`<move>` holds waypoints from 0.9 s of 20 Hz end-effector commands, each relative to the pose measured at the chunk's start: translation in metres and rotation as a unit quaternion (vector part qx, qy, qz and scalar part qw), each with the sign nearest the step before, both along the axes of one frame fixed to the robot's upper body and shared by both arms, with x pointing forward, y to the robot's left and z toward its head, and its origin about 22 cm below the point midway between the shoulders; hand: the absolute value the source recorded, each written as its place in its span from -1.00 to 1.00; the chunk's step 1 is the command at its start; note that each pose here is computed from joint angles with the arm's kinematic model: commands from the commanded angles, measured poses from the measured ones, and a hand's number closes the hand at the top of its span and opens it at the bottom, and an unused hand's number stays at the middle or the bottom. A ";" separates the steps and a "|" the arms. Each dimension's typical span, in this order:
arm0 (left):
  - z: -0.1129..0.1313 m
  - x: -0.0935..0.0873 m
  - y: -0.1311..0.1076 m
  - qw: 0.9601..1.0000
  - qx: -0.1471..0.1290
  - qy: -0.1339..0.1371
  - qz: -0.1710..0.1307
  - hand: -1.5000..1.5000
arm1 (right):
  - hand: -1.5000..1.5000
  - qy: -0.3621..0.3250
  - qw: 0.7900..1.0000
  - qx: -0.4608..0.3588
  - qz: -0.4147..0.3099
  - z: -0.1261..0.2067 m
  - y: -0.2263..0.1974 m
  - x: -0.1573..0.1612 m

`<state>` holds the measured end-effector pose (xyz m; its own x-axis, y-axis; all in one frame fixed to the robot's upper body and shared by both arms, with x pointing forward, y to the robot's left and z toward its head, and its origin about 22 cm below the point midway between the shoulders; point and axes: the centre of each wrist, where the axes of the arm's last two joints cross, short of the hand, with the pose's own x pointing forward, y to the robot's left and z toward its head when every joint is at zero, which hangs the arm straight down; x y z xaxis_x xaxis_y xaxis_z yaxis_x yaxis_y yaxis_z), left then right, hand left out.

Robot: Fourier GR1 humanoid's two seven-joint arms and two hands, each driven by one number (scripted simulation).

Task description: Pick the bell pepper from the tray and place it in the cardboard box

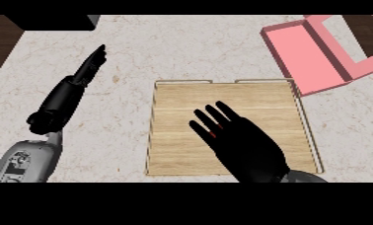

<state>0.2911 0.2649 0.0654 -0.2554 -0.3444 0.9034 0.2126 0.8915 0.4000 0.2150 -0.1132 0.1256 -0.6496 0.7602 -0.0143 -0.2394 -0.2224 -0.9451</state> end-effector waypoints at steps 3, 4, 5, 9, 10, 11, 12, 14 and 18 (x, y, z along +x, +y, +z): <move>0.006 -0.014 0.003 1.000 -0.006 0.007 0.000 0.00 | -1.00 0.011 1.000 0.010 0.006 -0.024 0.021 0.016; 0.004 -0.004 0.004 1.000 0.004 0.001 0.001 0.00 | -1.00 0.009 1.000 0.015 0.008 -0.020 0.008 0.003; -0.006 -0.003 0.014 1.000 0.002 -0.009 -0.001 0.00 | -1.00 0.019 1.000 0.010 0.007 -0.024 0.000 0.024; -0.016 0.001 0.001 1.000 -0.007 0.001 0.000 0.00 | -1.00 0.028 1.000 0.000 0.011 -0.037 0.024 0.016; -0.009 -0.006 0.021 1.000 -0.009 0.005 0.004 0.00 | -1.00 0.026 1.000 -0.005 0.006 -0.041 -0.004 0.031; 0.001 -0.003 -0.009 1.000 0.002 -0.002 -0.007 0.00 | -1.00 0.019 1.000 -0.007 -0.002 -0.050 0.006 0.028; -0.005 -0.012 0.018 1.000 -0.006 0.004 -0.003 0.00 | -1.00 0.009 1.000 -0.013 -0.011 -0.032 0.005 0.007; 0.003 -0.002 0.000 1.000 0.001 0.004 0.001 0.00 | -1.00 0.007 1.000 -0.018 -0.014 -0.044 0.007 0.036; 0.011 -0.002 0.015 1.000 0.002 0.001 -0.004 0.00 | -1.00 0.005 1.000 -0.019 -0.018 -0.075 -0.001 0.031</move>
<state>0.2884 0.2718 0.0690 -0.2521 -0.3462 0.9037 0.2163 0.8900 0.4013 0.2431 -0.1085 0.0773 -0.6261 0.7791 -0.0328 -0.2577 -0.2464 -0.9343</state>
